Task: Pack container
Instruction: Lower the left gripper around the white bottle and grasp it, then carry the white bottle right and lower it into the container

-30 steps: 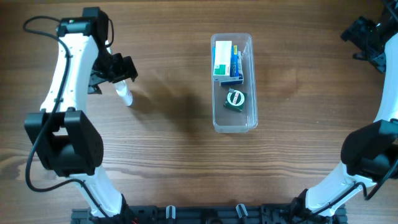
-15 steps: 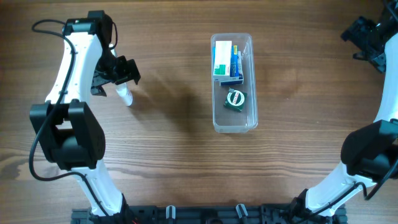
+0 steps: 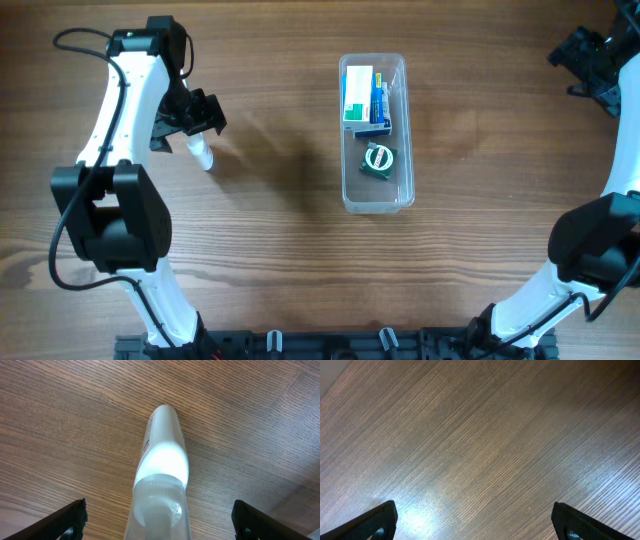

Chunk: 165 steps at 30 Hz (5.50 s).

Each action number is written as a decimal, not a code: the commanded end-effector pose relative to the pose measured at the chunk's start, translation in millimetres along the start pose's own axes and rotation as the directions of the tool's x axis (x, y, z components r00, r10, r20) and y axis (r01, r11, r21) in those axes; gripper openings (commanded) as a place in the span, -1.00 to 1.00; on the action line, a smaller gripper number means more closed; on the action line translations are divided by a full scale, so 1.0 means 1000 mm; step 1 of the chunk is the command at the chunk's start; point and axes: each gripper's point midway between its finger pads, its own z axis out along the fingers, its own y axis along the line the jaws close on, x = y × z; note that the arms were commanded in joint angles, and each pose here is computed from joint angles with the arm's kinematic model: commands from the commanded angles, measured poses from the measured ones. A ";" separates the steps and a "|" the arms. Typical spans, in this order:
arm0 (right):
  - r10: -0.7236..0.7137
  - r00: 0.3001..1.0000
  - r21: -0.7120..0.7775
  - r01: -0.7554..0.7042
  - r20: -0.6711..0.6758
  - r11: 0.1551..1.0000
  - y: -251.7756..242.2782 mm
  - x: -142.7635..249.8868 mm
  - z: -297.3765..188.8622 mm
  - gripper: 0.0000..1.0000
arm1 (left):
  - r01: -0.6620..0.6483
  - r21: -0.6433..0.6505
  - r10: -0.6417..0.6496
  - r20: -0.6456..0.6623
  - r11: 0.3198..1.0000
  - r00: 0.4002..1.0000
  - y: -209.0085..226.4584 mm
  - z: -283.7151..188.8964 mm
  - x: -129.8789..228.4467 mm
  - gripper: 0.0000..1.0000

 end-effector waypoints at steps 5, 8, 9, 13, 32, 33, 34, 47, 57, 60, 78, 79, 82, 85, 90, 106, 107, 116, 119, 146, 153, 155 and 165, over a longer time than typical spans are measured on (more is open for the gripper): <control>0.012 1.000 0.001 -0.012 -0.006 1.000 0.001 0.000 0.004 1.00 | -0.034 -0.039 0.035 0.016 0.999 0.999 -0.011 0.005 0.002 0.87; 0.012 1.000 0.001 -0.012 -0.006 1.000 0.002 0.000 0.004 0.99 | -0.012 -0.038 0.013 0.019 0.999 1.000 -0.010 0.005 0.001 0.86; 0.012 1.000 0.001 -0.012 -0.006 1.000 0.002 0.000 0.004 0.99 | -0.011 -0.038 0.011 0.017 0.999 1.000 -0.010 0.005 0.001 0.87; 0.012 1.000 0.001 -0.012 -0.006 1.000 0.002 0.000 0.004 0.99 | -0.011 -0.051 0.012 0.005 0.999 1.000 -0.007 0.013 0.004 0.87; 0.012 1.000 0.001 -0.012 -0.006 1.000 0.002 0.000 0.004 1.00 | -0.037 -0.044 0.040 0.071 0.998 0.997 -0.010 0.035 -0.011 0.89; 0.012 1.000 0.001 -0.012 -0.006 1.000 0.002 0.000 0.004 1.00 | -0.037 -0.044 0.040 0.071 0.998 0.997 -0.010 0.035 -0.011 0.88; 0.012 1.000 0.001 -0.012 -0.006 1.000 0.002 0.000 0.004 0.99 | -0.037 -0.044 0.040 0.070 0.998 0.997 -0.010 0.035 -0.011 0.86; 0.012 1.000 0.001 -0.012 -0.006 1.000 0.002 0.000 0.004 0.99 | 0.000 -0.046 0.003 0.060 0.999 0.998 0.006 0.035 -0.014 0.58; 0.012 1.000 0.001 -0.012 -0.006 1.000 0.002 0.000 0.004 0.99 | -0.051 0.027 0.050 0.032 0.998 0.998 -0.006 0.035 -0.009 0.50; 0.012 1.000 0.001 -0.012 -0.006 1.000 0.002 0.000 0.004 0.99 | -0.051 0.027 0.050 0.031 0.998 0.998 -0.006 0.035 -0.009 0.45; 0.012 1.000 0.001 -0.012 -0.006 1.000 0.002 0.000 0.004 0.99 | -0.050 0.014 0.050 0.003 0.999 0.999 -0.003 0.036 -0.003 0.03; 0.012 1.000 0.001 -0.012 -0.006 1.000 0.002 0.000 0.004 0.99 | -0.051 0.001 0.051 0.003 0.999 0.999 -0.001 0.036 -0.002 0.03; 0.012 1.000 0.001 -0.012 -0.006 1.000 0.001 0.000 0.004 0.99 | -0.051 -0.014 0.051 0.004 0.999 0.999 0.002 0.036 -0.002 0.03; 0.012 1.000 0.001 -0.012 -0.006 1.000 0.002 0.000 0.004 0.99 | -0.051 -0.019 0.051 0.007 0.999 0.999 0.003 0.036 -0.003 0.01; 0.012 1.000 0.001 -0.012 -0.006 1.000 0.002 0.000 0.004 0.99 | -0.050 -0.034 0.051 0.024 0.998 0.998 0.005 0.036 -0.007 0.00; 0.012 1.000 0.001 -0.012 -0.006 1.000 0.002 0.000 0.004 0.99 | -0.050 -0.031 0.051 0.027 0.998 0.998 0.004 0.036 -0.008 -0.23; 0.012 1.000 0.001 -0.012 -0.006 1.000 0.002 0.000 0.004 0.99 | -0.050 -0.031 0.051 0.026 0.998 0.998 0.004 0.036 -0.007 -0.26; 0.012 1.000 0.001 -0.012 -0.006 1.000 0.002 0.000 0.004 1.00 | -0.050 -0.036 0.051 0.013 0.998 0.999 0.006 0.035 -0.004 -0.37; 0.012 1.000 0.001 -0.012 -0.006 1.000 0.002 0.000 0.004 1.00 | -0.051 -0.034 0.052 0.017 0.998 0.999 0.006 0.030 -0.003 -0.38; 0.012 1.000 0.001 -0.012 -0.006 1.000 0.002 0.000 0.004 0.99 | -0.325 0.179 0.249 0.348 0.929 0.904 -0.107 -0.121 0.102 -0.38; 0.012 1.000 0.001 -0.012 -0.006 1.000 0.002 0.000 0.004 0.99 | -0.423 0.252 0.319 0.366 0.870 0.874 -0.155 -0.131 0.151 -0.38; 0.012 1.000 0.001 -0.012 -0.006 1.000 0.002 0.000 0.004 1.00 | -0.469 0.275 0.354 0.379 0.839 0.855 -0.170 -0.134 0.164 -0.38; 0.012 1.000 0.001 -0.012 -0.006 1.000 0.002 0.000 0.004 0.99 | -0.606 0.369 0.412 0.484 0.705 0.772 -0.234 -0.154 0.212 -0.31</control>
